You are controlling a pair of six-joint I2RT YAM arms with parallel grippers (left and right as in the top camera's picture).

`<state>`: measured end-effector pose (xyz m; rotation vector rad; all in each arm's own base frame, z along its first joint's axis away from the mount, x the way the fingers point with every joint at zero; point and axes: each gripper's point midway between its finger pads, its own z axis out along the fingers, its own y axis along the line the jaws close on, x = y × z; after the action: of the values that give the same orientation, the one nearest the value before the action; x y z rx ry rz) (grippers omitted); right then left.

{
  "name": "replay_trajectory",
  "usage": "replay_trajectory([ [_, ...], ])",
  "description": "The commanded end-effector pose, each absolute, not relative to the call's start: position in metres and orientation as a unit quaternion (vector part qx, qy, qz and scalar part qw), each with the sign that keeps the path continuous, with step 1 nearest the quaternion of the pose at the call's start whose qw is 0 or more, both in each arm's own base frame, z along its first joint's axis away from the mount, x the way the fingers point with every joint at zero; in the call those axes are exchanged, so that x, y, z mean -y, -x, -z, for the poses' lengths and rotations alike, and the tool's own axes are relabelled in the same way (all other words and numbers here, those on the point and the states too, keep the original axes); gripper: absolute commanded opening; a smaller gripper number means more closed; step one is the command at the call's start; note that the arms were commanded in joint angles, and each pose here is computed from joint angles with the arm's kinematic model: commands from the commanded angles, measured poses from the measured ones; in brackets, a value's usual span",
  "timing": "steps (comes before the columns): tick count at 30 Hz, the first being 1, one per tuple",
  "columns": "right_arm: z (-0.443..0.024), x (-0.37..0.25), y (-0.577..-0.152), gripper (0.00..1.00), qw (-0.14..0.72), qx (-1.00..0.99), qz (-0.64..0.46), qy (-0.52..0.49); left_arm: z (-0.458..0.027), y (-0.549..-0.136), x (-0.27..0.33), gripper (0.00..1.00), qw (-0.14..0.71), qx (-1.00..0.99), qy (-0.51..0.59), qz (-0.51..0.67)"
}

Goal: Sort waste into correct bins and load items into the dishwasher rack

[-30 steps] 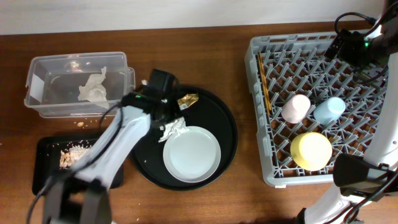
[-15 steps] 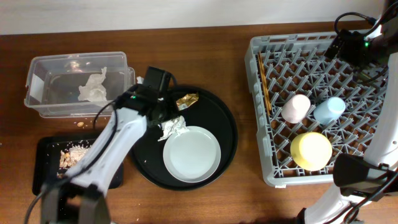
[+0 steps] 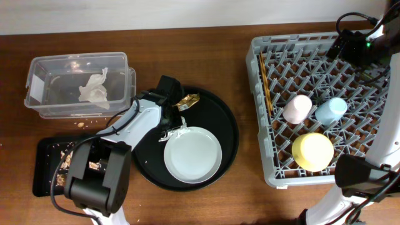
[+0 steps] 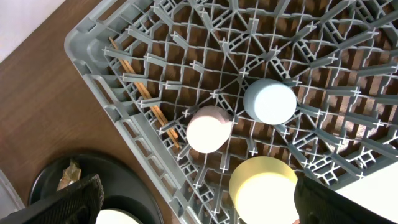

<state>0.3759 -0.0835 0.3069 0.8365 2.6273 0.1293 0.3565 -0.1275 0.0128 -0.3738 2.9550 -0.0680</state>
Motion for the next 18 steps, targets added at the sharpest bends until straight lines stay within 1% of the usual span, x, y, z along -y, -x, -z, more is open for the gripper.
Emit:
replay_trajectory([
  [1, -0.309, 0.085, -0.374, 0.99, 0.192, -0.935, -0.041, -0.294, -0.001, -0.353, 0.122, 0.18, 0.069, -0.99, 0.122, 0.009],
  [2, -0.309, 0.085, -0.374, 0.99, 0.192, -0.935, -0.041, -0.294, 0.001, -0.351, 0.123, 0.03, 0.065, -0.99, 0.122, 0.01],
  [3, -0.309, 0.085, -0.374, 0.99, 0.192, -0.935, -0.041, -0.294, 0.001, -0.351, 0.123, 0.01, 0.063, -0.99, 0.122, 0.01],
  [6, -0.309, 0.085, -0.374, 0.99, 0.192, -0.935, -0.041, -0.294, -0.007, -0.35, 0.127, 0.01, 0.062, -0.99, 0.122, 0.026],
  [9, -0.309, 0.085, -0.374, 0.99, 0.192, -0.935, -0.041, -0.294, -0.035, -0.354, 0.13, 0.01, 0.084, -0.988, 0.122, 0.041],
  [11, -0.309, 0.085, -0.374, 0.99, 0.192, -0.935, -0.041, -0.294, -0.066, -0.359, 0.13, 0.0, 0.116, -0.984, 0.123, 0.057],
  [12, -0.309, 0.085, -0.374, 0.99, 0.192, -0.935, -0.041, -0.294, -0.094, -0.363, 0.131, 0.01, 0.15, -0.978, 0.122, 0.072],
  [14, -0.309, 0.085, -0.374, 0.99, 0.192, -0.935, -0.041, -0.294, -0.124, -0.367, 0.128, 0.01, 0.195, -0.97, 0.124, 0.08],
  [18, -0.309, 0.085, -0.374, 0.99, 0.192, -0.935, -0.04, -0.294, -0.17, -0.371, 0.104, 0.0, 0.272, -0.95, 0.144, 0.06],
])
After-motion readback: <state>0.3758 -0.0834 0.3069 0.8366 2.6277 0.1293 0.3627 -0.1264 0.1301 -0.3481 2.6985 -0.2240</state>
